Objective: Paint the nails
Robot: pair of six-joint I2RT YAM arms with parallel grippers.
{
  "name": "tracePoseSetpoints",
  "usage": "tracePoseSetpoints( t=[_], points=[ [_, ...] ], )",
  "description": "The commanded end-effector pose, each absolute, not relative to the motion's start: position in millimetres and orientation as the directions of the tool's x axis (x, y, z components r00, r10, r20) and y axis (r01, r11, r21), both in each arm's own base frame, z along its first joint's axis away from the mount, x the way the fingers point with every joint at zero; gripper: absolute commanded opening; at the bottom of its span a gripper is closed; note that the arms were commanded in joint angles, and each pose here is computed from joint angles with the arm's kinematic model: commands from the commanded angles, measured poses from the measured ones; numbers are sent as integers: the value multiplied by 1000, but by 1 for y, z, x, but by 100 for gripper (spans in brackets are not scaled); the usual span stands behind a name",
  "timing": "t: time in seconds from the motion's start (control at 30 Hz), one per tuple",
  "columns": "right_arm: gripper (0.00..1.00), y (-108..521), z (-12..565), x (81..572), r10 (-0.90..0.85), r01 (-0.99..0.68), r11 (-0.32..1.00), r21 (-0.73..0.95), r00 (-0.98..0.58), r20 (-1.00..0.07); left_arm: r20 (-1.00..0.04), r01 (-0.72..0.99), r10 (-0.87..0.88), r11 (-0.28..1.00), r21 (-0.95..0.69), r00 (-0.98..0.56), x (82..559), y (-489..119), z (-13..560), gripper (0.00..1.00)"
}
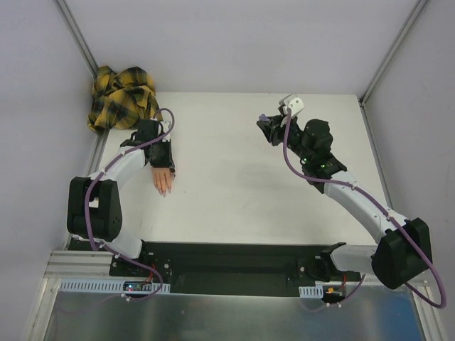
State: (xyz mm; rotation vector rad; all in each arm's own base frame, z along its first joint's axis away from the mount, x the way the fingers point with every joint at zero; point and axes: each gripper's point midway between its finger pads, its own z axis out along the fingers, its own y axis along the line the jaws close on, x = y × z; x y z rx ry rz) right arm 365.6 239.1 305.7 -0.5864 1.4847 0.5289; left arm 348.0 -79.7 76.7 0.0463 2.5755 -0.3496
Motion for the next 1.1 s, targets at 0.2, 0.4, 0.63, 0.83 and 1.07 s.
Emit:
tracePoseSetpoints(
  t=[0.2,0.4,0.63,0.83,1.07],
  points=[
    [0,244,331,365,26,-671,740,-48,100,-995,-568,75,-38,982,-174,-822,360,-69,94,0],
    [0,244,332,365,28,-671,740,-47,101,-995,-562,105,-33,972,-210,-827,358,-79,95,0],
    [0,245,332,364,28,-673,738,-47,101,-995,-557,137,-7,967,-216,-831,355,-88,93,0],
    [0,245,331,364,28,-674,737,-47,101,-995,-555,124,-9,972,-201,-832,356,-85,91,0],
    [0,244,332,364,30,-673,738,-46,101,-994,-542,96,-1,984,-151,-841,355,-75,87,0]
  ],
)
